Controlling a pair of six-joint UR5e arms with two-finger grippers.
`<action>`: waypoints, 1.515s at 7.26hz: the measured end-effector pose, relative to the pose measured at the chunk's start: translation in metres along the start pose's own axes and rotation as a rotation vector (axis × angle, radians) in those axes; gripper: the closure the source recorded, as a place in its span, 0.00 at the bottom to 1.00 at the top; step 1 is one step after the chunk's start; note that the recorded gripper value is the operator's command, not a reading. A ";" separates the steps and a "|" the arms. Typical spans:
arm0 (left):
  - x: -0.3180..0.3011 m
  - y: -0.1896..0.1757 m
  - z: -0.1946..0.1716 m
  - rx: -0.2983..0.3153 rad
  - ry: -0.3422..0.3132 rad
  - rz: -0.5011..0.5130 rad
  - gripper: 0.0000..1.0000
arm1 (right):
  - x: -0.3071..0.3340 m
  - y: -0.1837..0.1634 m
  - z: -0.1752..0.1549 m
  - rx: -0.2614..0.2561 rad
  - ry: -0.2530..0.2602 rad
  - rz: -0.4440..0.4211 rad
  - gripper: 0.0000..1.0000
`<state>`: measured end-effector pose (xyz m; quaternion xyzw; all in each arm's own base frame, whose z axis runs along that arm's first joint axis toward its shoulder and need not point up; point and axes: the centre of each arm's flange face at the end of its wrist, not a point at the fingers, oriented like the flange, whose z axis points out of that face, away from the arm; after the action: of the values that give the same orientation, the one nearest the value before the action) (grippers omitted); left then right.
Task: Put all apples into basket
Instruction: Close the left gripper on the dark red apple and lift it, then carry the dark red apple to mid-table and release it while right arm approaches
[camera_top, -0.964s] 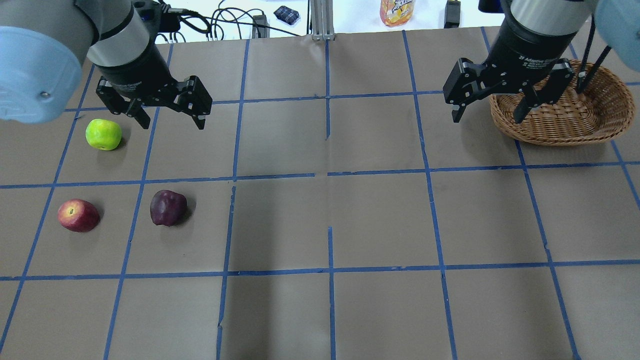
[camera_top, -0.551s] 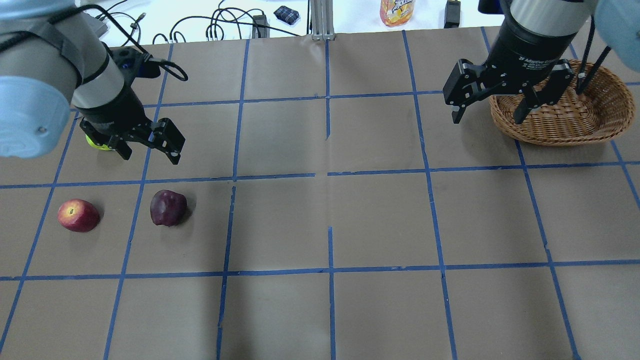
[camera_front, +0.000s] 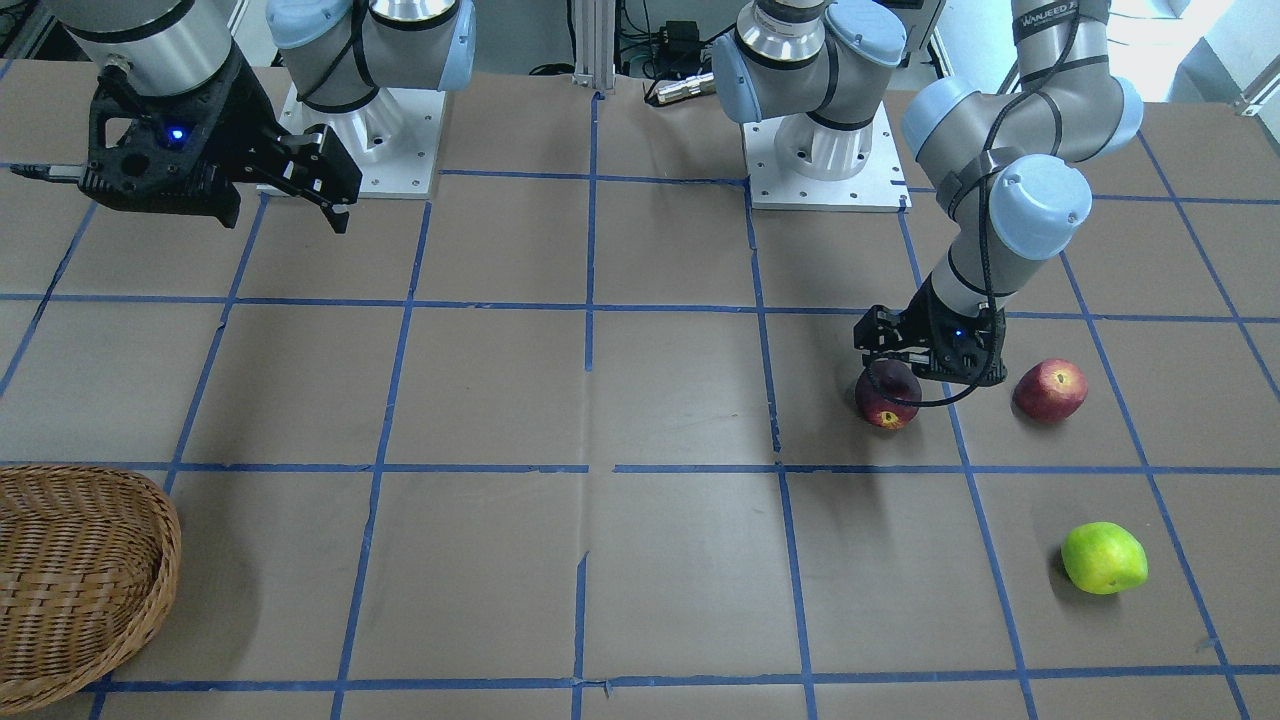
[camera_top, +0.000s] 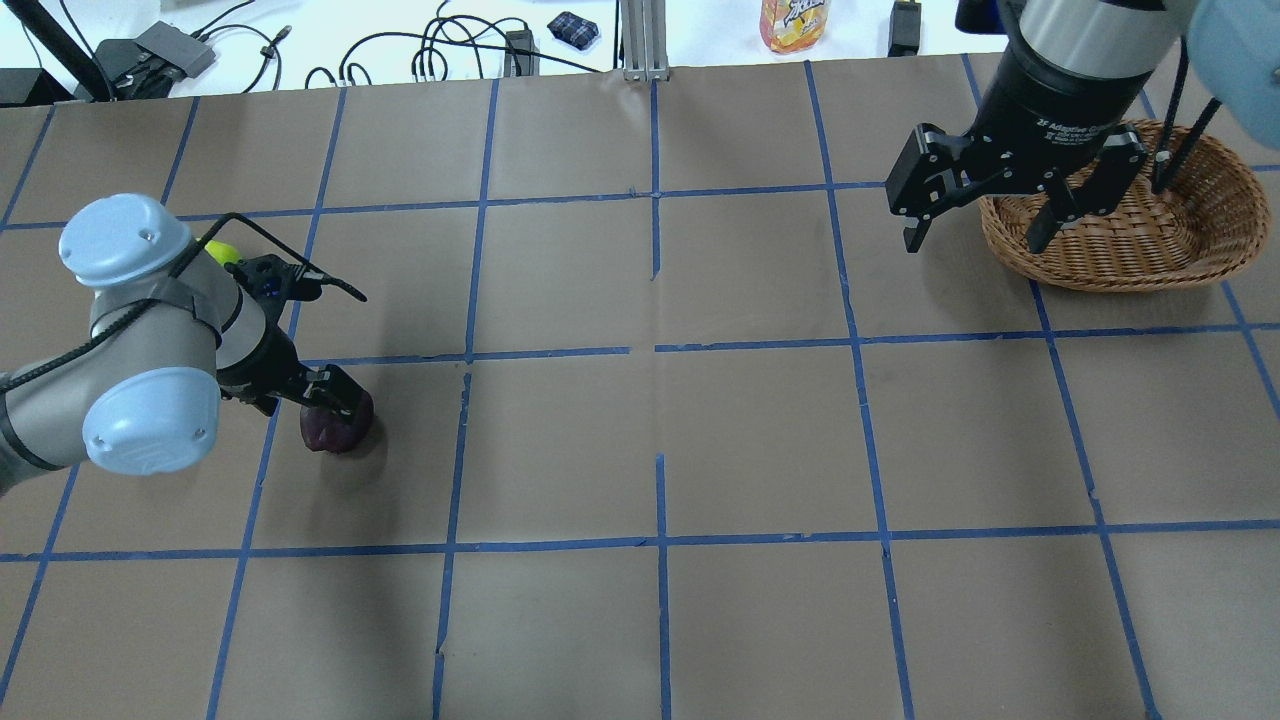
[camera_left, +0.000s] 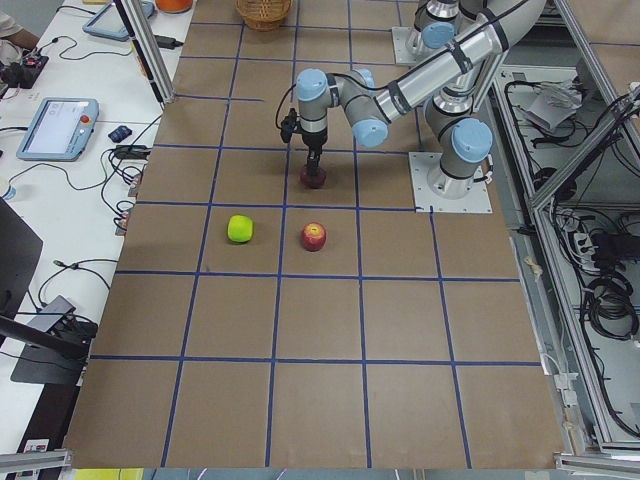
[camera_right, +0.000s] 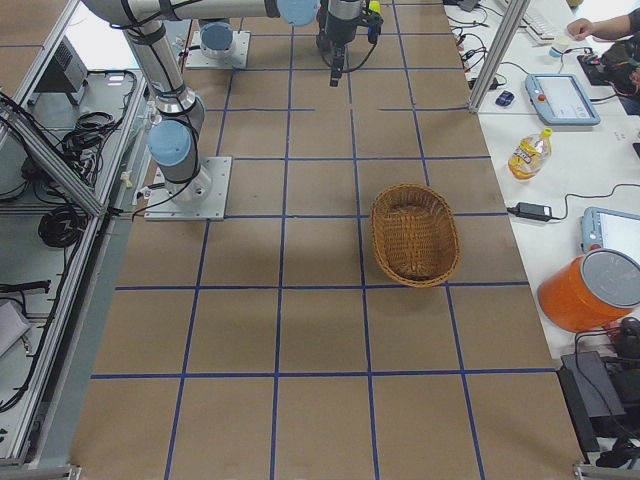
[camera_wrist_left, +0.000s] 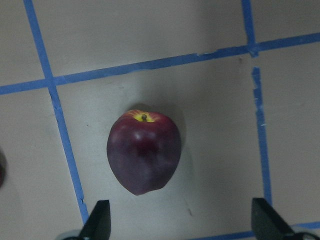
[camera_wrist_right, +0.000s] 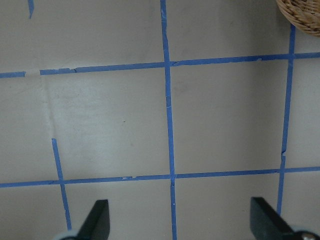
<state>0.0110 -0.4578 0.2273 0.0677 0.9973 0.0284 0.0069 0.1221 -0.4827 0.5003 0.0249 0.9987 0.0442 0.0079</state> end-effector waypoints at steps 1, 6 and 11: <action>-0.004 0.002 0.018 -0.008 0.011 -0.004 0.02 | 0.000 0.000 0.000 0.000 0.000 -0.001 0.00; -0.006 -0.015 0.038 0.056 0.029 -0.011 0.67 | 0.000 0.000 0.000 -0.001 0.000 -0.001 0.00; 0.106 -0.067 -0.001 0.146 0.070 -0.224 0.67 | -0.001 -0.001 0.000 0.003 -0.001 0.000 0.00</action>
<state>-0.1031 -0.5098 0.2237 -0.0450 0.9976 -0.0428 -0.0296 0.1226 -0.4835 0.5000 0.0248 0.9987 0.0428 0.0085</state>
